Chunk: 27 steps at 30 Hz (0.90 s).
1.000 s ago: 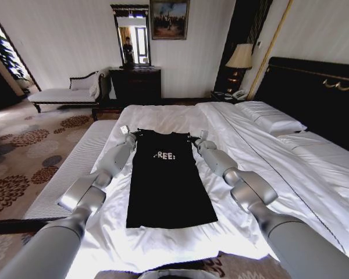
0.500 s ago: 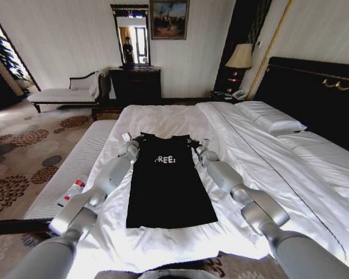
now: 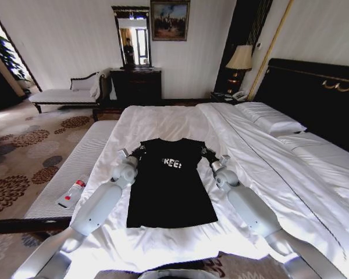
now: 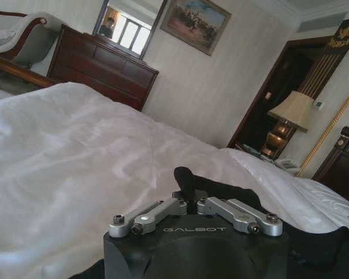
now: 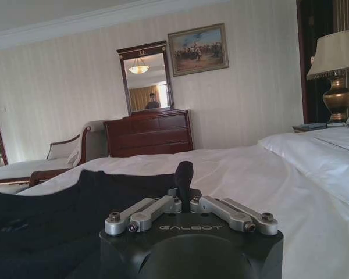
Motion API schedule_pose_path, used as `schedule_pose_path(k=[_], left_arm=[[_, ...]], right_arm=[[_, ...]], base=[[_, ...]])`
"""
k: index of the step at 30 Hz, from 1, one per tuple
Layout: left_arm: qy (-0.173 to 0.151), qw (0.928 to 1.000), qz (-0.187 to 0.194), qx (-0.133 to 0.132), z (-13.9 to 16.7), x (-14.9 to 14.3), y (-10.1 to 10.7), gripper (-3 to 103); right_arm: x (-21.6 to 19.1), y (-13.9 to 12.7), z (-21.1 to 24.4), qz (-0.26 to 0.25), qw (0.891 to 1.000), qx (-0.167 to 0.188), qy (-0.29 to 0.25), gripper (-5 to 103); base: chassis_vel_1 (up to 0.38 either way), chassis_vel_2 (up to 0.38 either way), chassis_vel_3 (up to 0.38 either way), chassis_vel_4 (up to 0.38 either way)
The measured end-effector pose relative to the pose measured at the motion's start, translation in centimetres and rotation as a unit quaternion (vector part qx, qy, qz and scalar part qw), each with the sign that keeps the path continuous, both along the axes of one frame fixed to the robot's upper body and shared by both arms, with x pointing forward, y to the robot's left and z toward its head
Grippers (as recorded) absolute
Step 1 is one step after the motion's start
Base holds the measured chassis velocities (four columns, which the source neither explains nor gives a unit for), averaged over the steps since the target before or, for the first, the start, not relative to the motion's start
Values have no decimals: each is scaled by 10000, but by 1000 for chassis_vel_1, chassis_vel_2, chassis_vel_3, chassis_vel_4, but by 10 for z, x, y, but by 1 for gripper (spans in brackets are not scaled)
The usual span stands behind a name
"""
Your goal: Fold the clothes on the bed.
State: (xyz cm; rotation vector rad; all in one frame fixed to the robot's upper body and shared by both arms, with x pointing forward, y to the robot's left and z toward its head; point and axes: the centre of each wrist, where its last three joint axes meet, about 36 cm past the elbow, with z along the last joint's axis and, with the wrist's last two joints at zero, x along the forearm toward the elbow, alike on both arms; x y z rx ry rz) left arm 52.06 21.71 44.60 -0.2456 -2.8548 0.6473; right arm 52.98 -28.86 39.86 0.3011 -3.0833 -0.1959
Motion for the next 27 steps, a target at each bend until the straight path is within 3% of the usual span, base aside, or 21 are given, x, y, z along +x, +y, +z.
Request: schedule_pose_path(k=[6,15,27], left_arm=[[-109,9999,-50,-50,7,-33,-4,2],[-221,9995,-14,215,12,-104,28,2],[-121,9995,20,291,-7,-129,21,2]], right_arm=[[-19,18,0,46,10000,60,-19,1],[-70,37,7,90,9996,235,114,1],[-122,27,-9,19,9998,74,181,1]], base=[[0,0,0,0],[0,0,0,0],[0,0,0,0]])
